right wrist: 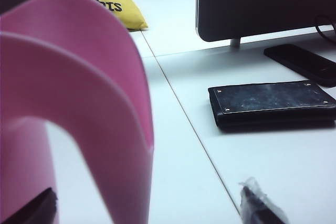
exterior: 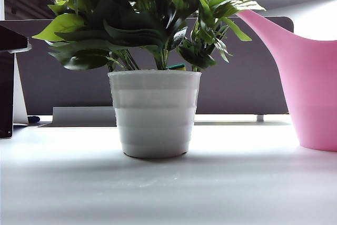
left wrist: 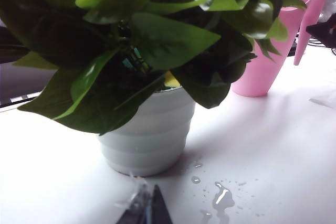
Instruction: Pick up the watering can from the table, water the potted plant, and put the can back.
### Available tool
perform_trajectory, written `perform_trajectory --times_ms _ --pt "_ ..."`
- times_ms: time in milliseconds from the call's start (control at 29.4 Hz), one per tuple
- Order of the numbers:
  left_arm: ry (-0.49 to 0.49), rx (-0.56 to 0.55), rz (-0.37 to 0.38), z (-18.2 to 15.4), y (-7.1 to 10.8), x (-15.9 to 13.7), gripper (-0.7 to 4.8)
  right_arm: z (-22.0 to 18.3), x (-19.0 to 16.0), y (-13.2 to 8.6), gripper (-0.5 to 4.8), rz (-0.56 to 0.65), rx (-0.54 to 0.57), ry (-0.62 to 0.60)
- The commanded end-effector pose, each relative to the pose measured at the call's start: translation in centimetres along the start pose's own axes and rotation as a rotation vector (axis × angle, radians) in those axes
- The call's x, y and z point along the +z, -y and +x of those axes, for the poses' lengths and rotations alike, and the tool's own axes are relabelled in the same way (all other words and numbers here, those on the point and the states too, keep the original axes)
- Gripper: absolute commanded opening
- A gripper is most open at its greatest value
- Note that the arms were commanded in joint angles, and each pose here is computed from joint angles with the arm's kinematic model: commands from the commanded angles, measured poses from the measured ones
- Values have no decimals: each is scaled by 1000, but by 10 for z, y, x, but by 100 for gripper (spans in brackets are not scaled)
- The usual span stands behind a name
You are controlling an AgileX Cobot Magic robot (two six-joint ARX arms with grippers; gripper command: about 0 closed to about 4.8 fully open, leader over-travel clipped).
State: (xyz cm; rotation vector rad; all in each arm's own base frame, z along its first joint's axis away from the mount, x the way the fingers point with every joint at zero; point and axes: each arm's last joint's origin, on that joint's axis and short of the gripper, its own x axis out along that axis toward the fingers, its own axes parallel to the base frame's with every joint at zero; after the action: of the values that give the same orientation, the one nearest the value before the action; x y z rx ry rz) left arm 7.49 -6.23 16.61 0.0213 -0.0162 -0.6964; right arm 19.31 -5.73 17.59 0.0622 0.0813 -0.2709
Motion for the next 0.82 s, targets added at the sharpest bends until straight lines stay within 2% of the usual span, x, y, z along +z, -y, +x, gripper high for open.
perform_trajectory --times_ms 34,204,238,306,340,442,544,816 --pt "11 1 -3 0 0 1 -5 12 4 0 449 3 3 28" --pt "11 1 -3 0 0 1 -5 27 3 0 447 3 2 29" --pt "11 1 -3 0 0 1 -5 29 3 0 420 3 2 32" --pt "11 1 -3 0 0 1 -5 32 3 0 325 3 4 36" --pt "11 1 -3 0 0 1 -5 33 3 0 257 3 5 35" --pt "11 1 -3 0 0 1 -5 33 3 0 101 3 6 43" --pt "11 1 -3 0 0 1 -5 33 4 0 -9 3 7 50" --pt "12 3 -3 0 0 1 -5 28 11 -1 -6 12 31 71"
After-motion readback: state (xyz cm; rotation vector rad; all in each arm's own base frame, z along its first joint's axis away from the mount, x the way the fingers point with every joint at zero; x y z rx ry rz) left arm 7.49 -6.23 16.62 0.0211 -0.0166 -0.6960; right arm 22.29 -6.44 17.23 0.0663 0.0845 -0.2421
